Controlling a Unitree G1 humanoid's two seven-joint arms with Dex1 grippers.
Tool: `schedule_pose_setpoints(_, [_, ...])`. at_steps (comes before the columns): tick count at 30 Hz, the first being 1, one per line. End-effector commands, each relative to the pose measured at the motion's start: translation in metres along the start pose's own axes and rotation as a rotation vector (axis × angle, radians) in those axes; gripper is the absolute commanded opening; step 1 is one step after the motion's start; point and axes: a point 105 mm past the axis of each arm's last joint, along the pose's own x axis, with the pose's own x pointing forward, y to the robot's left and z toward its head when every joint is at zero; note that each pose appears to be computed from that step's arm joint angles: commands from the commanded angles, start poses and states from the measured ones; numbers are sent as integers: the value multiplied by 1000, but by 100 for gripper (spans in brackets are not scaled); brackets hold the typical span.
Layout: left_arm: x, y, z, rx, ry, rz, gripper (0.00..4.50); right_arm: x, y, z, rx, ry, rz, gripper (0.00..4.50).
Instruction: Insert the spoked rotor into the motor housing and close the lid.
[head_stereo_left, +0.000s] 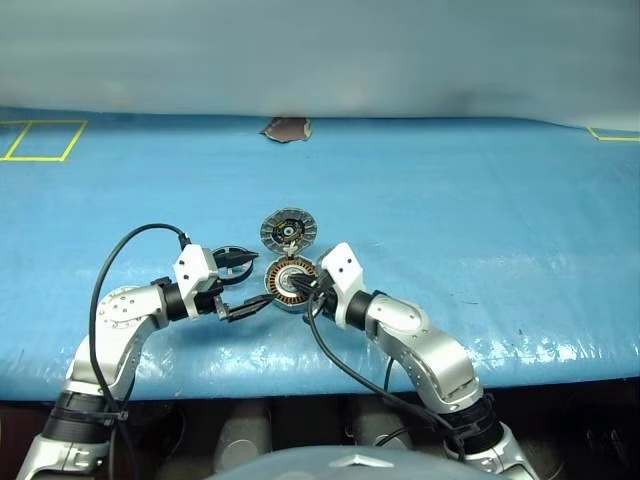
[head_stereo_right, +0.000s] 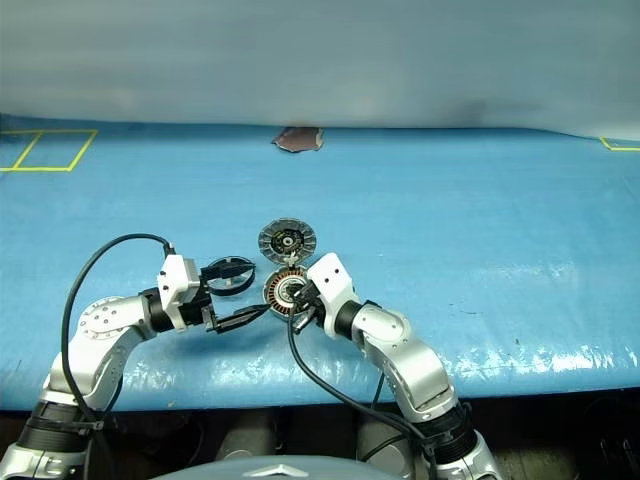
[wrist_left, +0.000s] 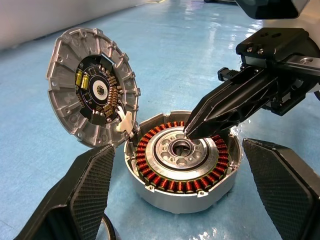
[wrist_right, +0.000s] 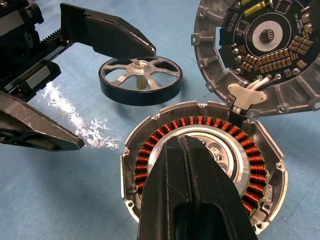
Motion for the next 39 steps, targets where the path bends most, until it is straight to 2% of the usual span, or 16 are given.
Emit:
schedule_pose_setpoints(1, [-1,-3,15,34,-37,-12,450,3,-6,9,-26,-32,-16,2])
schedule_pose_setpoints(6, [-1,-3,15,38,-34,-10,450,6,-15,1,-29,-4,-43,2])
schedule_pose_setpoints(17, [0,-3,14,43,-31,-6,450,10,-8,-24,-8,89,-22,2])
schedule_pose_setpoints(23, [0,-3,14,40,-30,-5,450,8,-1,-51,-153,237,-11,2])
schedule_pose_setpoints(39, [-1,-3,14,35,-28,-1,450,10,-15,-60,-87,257,-77,2])
